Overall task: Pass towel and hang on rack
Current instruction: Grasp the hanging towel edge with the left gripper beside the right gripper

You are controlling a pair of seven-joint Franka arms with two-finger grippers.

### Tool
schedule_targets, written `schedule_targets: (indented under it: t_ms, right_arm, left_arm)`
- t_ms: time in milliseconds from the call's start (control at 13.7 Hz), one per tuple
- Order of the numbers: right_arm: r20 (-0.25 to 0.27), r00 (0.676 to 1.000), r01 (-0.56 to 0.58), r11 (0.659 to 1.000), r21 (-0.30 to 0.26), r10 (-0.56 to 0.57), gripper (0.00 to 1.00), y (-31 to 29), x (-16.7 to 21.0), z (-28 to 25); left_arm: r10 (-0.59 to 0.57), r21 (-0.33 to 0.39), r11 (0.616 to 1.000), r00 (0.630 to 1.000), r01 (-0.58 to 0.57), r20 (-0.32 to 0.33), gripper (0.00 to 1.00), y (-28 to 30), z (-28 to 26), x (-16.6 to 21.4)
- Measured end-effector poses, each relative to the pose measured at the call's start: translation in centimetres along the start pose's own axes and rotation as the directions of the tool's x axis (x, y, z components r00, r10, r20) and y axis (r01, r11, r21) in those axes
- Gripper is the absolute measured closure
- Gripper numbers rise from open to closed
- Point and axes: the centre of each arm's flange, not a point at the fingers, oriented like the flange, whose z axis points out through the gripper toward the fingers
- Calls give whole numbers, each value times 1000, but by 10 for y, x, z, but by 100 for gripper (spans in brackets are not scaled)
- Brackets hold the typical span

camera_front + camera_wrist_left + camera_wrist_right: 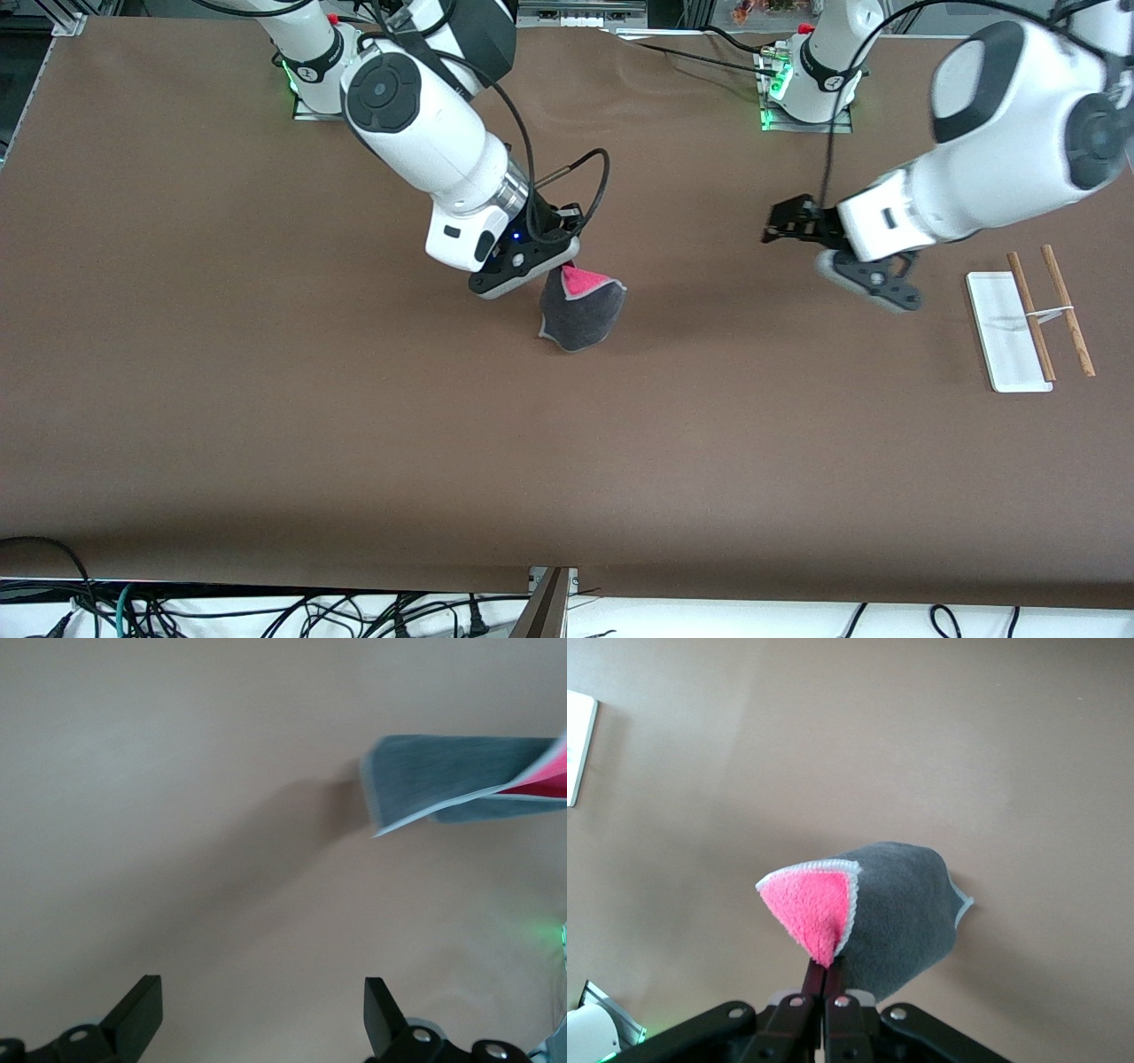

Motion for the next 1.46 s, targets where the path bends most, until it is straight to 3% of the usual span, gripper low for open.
schedule_targets:
  t_ms: [220, 366, 585, 805, 1098, 1463]
  right_arm:
    - [-1, 1000, 19, 1000, 8, -19, 98, -17, -5, 9]
    - [-3, 1000, 4, 1000, 14, -4, 98, -30, -10, 13]
    - [-9, 1000, -3, 1000, 19, 3, 98, -36, -12, 14]
    - [-22, 1000, -5, 1000, 24, 6, 98, -36, -10, 12]
    - [-26, 1000, -5, 1000, 25, 6, 98, -37, -9, 11]
    - [-39, 999, -5, 1000, 31, 6, 98, -39, -8, 10]
  left_arm:
    - [200, -12, 980, 977, -201, -74, 0, 39, 33, 12]
    - [314, -64, 943, 936, -327, -156, 1, 38, 63, 14]
    - [487, -94, 851, 843, -516, -228, 1, 13, 94, 16]
    - [582, -120, 759, 750, -639, -312, 0, -8, 121, 16]
    - [606, -126, 727, 717, -675, -343, 0, -4, 138, 12]
    - [644, 1, 726, 679, -688, -353, 0, 32, 178, 4]
